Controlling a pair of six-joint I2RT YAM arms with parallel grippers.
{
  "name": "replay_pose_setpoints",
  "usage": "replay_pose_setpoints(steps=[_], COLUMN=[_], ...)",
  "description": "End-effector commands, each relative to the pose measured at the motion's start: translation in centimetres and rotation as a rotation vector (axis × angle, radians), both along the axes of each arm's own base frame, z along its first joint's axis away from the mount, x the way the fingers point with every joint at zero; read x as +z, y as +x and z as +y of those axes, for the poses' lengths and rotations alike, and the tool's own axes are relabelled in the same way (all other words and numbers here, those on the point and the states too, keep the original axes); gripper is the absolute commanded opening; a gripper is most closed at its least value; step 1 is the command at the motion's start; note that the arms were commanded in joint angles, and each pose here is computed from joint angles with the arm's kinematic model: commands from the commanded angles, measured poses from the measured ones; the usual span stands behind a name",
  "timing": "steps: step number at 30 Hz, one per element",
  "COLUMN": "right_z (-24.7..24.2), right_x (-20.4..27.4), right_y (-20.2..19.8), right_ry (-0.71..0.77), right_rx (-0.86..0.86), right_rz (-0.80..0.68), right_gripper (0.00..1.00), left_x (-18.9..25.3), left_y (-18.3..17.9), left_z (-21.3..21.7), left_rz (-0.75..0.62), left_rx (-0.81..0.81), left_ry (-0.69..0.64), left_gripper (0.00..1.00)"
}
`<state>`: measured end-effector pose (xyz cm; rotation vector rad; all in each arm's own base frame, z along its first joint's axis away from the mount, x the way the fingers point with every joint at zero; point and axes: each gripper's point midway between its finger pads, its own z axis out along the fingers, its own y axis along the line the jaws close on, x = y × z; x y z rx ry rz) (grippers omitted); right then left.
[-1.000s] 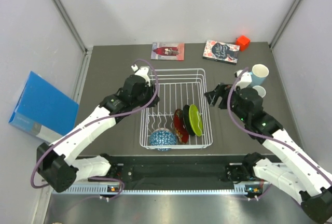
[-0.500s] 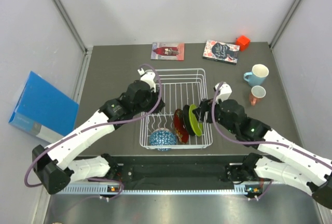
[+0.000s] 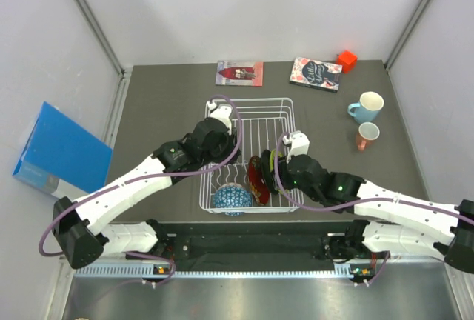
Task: Unload the mixed dishes from the dish rack
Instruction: Pick up the plate from the dish rack.
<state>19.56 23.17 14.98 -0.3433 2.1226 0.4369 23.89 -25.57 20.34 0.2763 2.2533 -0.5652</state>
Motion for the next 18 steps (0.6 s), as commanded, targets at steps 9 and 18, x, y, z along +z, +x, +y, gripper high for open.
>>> replay_pose_setpoints(steps=[9,18], right_z=[2.0,2.7], right_x=[1.3,-0.8], right_y=[1.4,1.2], right_ry=[-0.035,-0.066], right_rx=[-0.032,-0.011], right_rz=[-0.048,-0.012], right_gripper=[0.49,0.35], left_x=[0.4,-0.2], left_y=[0.3,0.2], left_z=[0.4,0.5], left_rz=[-0.027,-0.02], left_rx=[0.033,0.033], left_ry=[-0.022,-0.013], left_gripper=[0.31,0.31])
